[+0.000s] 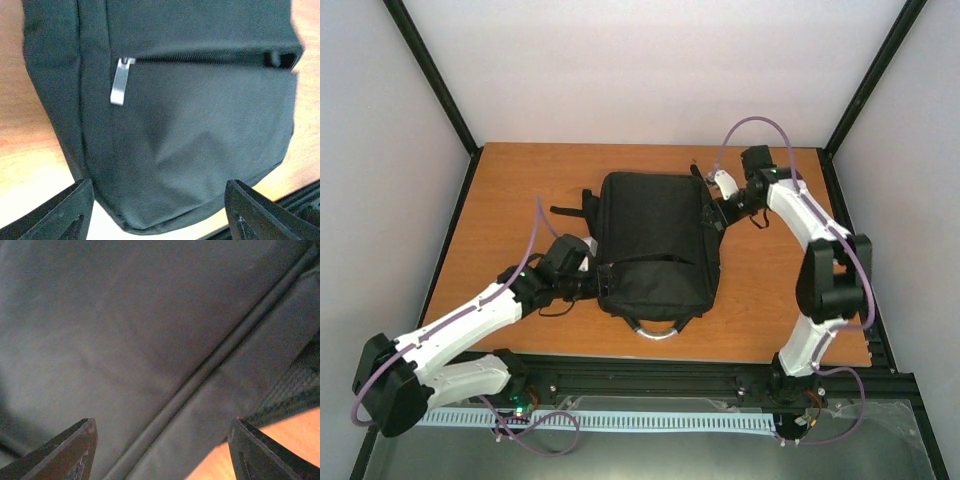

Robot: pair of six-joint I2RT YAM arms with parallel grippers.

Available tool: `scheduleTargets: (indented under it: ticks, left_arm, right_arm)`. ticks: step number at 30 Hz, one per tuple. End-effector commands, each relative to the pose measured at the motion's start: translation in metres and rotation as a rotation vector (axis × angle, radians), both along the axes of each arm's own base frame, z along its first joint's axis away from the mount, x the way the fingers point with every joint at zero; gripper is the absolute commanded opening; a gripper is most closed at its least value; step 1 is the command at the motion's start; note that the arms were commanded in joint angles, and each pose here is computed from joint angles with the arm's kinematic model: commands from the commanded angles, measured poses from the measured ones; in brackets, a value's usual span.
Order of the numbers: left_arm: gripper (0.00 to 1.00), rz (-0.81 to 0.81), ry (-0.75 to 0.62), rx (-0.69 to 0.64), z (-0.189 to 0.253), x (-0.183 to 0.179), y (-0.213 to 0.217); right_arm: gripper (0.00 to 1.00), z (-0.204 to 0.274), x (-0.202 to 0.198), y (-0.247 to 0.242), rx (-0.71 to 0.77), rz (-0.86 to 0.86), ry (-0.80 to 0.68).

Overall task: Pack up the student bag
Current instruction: Adjust the student bag at the center of the board.

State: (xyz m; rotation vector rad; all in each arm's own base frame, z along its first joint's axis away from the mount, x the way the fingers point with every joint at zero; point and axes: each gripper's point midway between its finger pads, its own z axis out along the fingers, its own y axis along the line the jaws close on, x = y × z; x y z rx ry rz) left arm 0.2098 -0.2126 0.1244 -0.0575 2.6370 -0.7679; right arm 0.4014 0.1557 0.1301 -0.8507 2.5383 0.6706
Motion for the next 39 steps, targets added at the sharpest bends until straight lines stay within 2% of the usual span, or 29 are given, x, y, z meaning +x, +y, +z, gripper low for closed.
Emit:
scheduleTargets:
  ticks: [1,5,8,13,17,21,25,28,30,32,36,39]
  left_arm:
    - [0.73,0.065,-0.065,0.076,0.024,0.016,0.019]
    - [0.71,0.110,-0.012,0.074,0.011,0.027,0.026]
    - [0.70,0.083,0.009,0.034,0.004,0.031,0.017]
    - [0.68,0.029,0.065,0.025,-0.008,0.029,0.006]
    - [0.68,0.013,0.121,0.018,-0.021,0.019,0.004]
    - [0.61,-0.036,0.131,-0.078,-0.028,0.012,-0.010]
    - [0.60,-0.076,0.096,-0.159,-0.023,0.010,-0.024]
    - [0.60,-0.126,0.055,-0.228,-0.011,0.007,-0.044]
    - [0.60,-0.153,0.035,-0.218,-0.006,0.006,-0.055]
    - [0.62,-0.143,0.024,-0.179,-0.003,0.008,-0.052]
    - [0.69,-0.050,-0.028,-0.102,0.004,0.016,-0.029]
    - [0.69,0.051,-0.045,-0.101,0.005,0.026,-0.013]
  right_arm:
    - [0.72,0.020,-0.034,-0.005,-0.059,0.035,-0.101]
    - [0.65,0.014,-0.077,0.006,-0.110,0.142,-0.142]
    - [0.56,0.009,-0.113,0.025,-0.107,0.252,-0.151]
    - [0.51,-0.012,-0.146,0.039,-0.133,0.359,-0.153]
    - [0.48,-0.037,-0.138,0.031,-0.214,0.340,-0.103]
    - [0.46,-0.050,-0.128,0.033,-0.162,0.294,-0.020]
    - [0.44,-0.060,-0.090,0.004,-0.200,0.180,-0.009]
    - [0.43,-0.061,-0.057,-0.030,-0.173,0.085,-0.011]
    - [0.42,-0.054,-0.038,-0.050,-0.168,0.028,-0.012]
    - [0.43,-0.036,-0.036,-0.048,-0.148,0.045,-0.052]
    - [0.50,0.017,-0.045,-0.028,-0.093,0.100,-0.198]
    - [0.50,0.043,-0.060,-0.005,-0.102,0.170,-0.304]
